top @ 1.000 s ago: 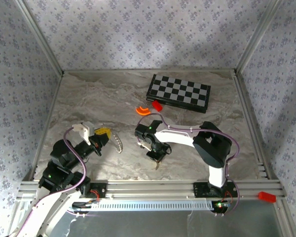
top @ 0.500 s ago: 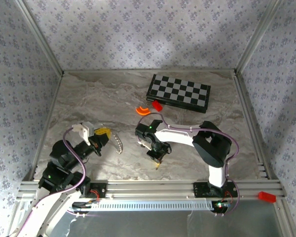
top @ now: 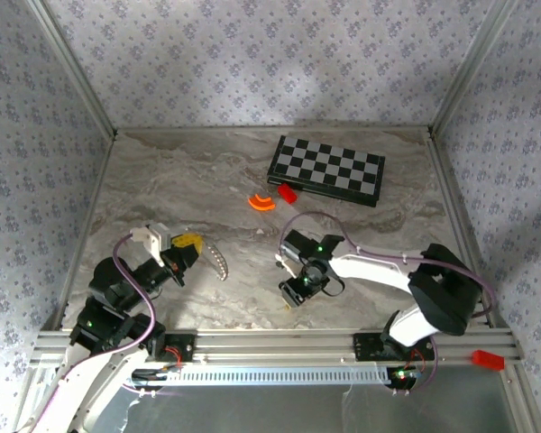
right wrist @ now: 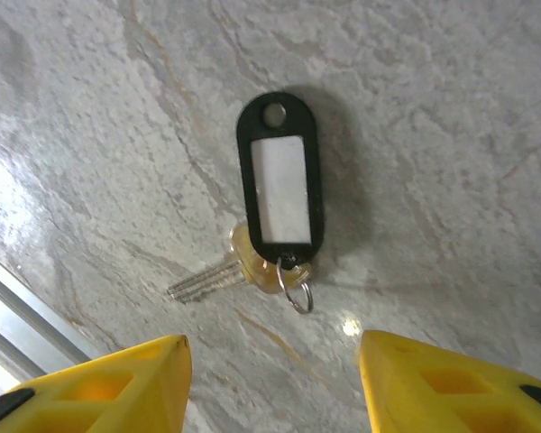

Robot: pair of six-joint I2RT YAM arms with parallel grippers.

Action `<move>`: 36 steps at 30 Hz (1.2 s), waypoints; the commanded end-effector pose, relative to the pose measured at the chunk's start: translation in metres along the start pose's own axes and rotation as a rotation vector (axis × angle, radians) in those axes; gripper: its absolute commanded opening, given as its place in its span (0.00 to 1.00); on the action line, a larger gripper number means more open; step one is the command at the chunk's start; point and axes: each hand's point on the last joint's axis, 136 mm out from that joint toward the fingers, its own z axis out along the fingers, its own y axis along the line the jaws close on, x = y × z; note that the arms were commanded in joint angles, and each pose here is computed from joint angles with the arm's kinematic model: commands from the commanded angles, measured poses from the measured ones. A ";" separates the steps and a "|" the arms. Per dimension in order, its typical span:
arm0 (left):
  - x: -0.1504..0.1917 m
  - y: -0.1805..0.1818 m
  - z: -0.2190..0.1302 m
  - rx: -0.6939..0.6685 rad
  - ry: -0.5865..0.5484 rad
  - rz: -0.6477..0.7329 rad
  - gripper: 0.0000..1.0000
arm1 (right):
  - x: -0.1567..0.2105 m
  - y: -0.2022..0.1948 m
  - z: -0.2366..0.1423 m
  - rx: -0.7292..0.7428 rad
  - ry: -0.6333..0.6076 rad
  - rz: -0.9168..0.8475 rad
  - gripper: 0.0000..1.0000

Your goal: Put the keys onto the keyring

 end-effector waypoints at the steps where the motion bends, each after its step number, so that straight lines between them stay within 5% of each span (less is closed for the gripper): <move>1: -0.016 -0.011 -0.003 0.050 -0.069 0.009 0.00 | -0.019 0.009 -0.001 -0.082 -0.136 0.016 0.51; 23: -0.020 -0.016 -0.002 0.082 -0.095 0.008 0.00 | -0.010 -0.008 0.000 -0.080 -0.356 0.030 0.32; 36: -0.023 -0.020 -0.006 0.099 -0.107 0.000 0.00 | -0.010 -0.007 0.007 -0.087 -0.334 0.019 0.26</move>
